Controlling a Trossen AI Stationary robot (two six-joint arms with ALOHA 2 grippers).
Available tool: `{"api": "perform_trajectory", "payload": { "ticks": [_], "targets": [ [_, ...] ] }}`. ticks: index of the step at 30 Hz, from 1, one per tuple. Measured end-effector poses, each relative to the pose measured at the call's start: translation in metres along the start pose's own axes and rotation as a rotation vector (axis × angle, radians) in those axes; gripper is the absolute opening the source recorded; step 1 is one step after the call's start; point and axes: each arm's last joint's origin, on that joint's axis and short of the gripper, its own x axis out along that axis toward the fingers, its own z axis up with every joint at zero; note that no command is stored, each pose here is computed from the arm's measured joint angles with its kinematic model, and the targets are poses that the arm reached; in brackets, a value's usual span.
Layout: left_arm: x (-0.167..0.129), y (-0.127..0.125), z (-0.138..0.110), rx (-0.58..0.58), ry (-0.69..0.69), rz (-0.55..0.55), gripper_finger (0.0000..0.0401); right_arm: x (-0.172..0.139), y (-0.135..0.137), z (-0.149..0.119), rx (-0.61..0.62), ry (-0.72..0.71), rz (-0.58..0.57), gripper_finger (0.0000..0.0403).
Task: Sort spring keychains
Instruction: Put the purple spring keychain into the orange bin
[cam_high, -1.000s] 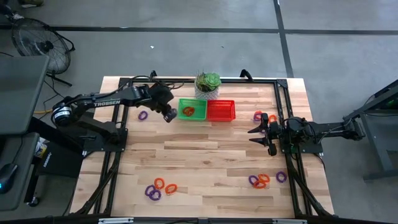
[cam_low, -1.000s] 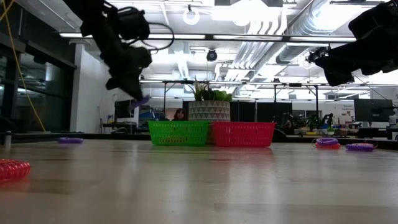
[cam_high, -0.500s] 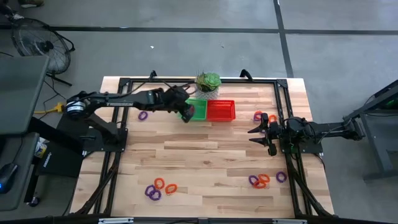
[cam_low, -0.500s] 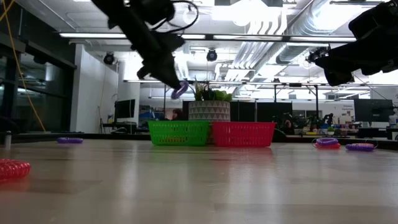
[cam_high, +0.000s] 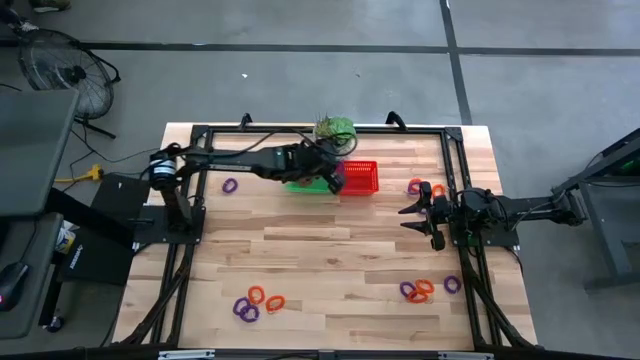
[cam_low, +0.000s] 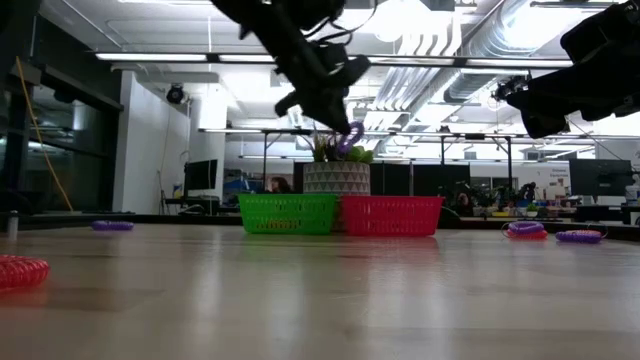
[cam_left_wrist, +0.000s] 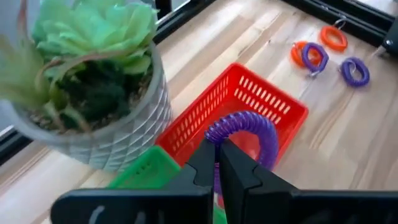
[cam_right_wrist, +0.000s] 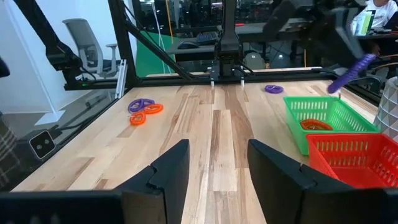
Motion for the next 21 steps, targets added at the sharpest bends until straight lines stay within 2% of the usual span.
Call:
{"api": "perform_trajectory", "payload": {
  "ticks": [12,21],
  "targets": [
    [0.038,-0.023,0.006,0.016,0.002,0.017,0.0,0.0,0.0,0.0,0.0,0.0,0.0,0.0162],
    [0.051,-0.024,0.005,0.028,0.043,0.038,0.0003,0.0,0.0,0.0,0.0,0.0,0.0,0.0156]
  ]
}}
